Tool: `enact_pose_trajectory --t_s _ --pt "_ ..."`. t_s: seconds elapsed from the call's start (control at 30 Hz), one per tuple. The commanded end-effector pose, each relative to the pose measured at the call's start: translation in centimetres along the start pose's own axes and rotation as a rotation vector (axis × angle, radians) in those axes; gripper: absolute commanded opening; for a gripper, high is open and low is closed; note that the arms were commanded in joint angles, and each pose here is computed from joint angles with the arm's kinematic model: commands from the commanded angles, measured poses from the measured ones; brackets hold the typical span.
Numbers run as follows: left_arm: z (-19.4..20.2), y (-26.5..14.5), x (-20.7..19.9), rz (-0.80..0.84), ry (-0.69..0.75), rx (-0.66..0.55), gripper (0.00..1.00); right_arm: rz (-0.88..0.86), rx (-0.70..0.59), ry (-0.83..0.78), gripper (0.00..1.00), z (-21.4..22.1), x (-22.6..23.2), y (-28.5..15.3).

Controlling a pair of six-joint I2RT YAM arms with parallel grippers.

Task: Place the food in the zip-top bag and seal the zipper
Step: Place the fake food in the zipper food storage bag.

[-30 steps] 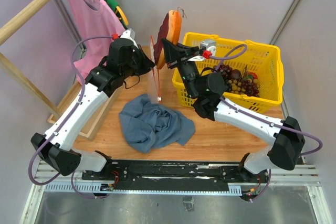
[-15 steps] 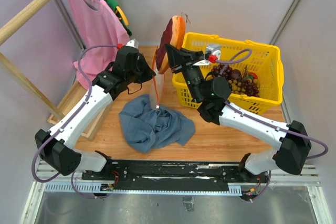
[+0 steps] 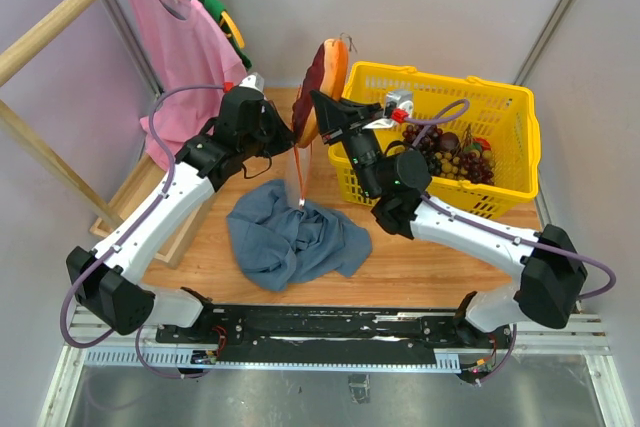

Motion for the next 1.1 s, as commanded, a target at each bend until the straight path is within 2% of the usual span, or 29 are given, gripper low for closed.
enact_pose_trajectory --t_s 0.0,0.2,0.7,1.07 --pt "-1.2 -1.1 -0.5 0.037 -0.016 -0.052 0.0 0.045 -0.029 -0.029 0.01 0.8 -1.7 -0.1" --pt "-1.6 -1.9 -0.6 0.041 -0.016 -0.068 0.0 0.121 0.01 -0.082 0.01 2.8 -4.0 -1.3" --pt "-2.1 -2.7 -2.2 0.148 -0.074 -0.063 0.0 0.052 0.098 -0.048 0.02 5.5 -4.4 -2.7" --pt "-1.8 -2.2 -0.9 0.113 -0.127 -0.063 0.0 -0.013 0.291 -0.108 0.39 7.1 -4.8 -5.7"
Point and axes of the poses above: each gripper's point midway between its finger pads, its own y axis out along the fingers, its own x axis along the line the jaws close on, z = x × y, the point moved 7 cm from there along -y, back along the fingers, and after that the axes turned 11 degrees about y, right-handed, at the moved point
